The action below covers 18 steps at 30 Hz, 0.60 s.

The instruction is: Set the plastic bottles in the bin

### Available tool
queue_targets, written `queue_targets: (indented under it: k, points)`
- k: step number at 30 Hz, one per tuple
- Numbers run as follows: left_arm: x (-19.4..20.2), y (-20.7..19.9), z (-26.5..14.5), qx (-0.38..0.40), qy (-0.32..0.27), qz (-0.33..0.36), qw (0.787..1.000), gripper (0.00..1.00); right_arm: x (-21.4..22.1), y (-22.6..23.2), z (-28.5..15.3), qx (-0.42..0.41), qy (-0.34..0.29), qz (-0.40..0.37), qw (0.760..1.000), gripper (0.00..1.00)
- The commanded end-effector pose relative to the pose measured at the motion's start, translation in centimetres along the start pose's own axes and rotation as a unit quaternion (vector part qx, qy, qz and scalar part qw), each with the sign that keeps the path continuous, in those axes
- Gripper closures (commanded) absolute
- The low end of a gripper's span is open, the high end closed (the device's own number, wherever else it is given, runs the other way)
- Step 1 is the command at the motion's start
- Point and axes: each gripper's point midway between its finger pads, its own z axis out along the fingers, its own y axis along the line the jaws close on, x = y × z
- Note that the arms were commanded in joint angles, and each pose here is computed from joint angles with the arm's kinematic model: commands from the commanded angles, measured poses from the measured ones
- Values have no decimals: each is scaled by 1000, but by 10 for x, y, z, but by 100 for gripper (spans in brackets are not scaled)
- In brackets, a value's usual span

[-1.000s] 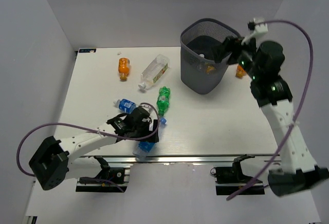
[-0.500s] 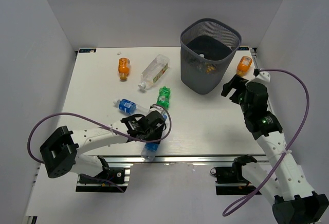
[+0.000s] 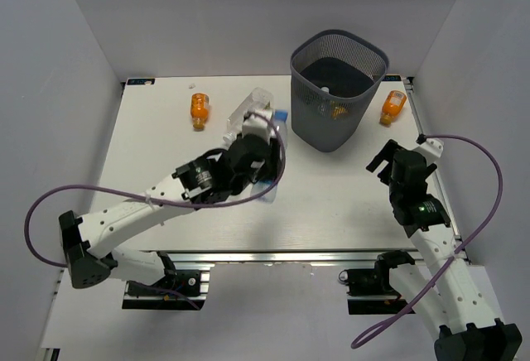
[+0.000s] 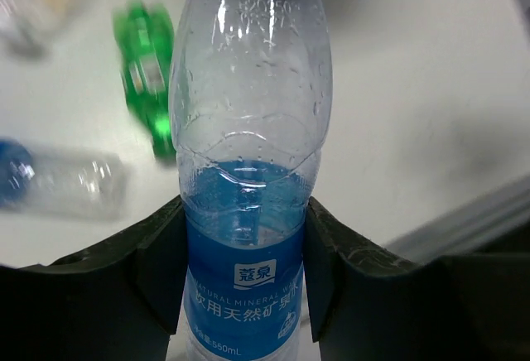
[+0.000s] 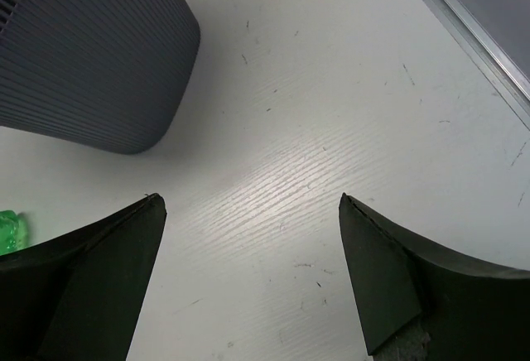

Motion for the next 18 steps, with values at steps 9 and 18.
queue_targets:
  k: [9,18]
  points:
    - [-251,-37,14,-28,-277,-17,960,61,-4,7,3,-24,-18,17,999,11]
    - [-358,-80,36,92,-409,-90,903,61,4,4,4,-24,-11,19,999,11]
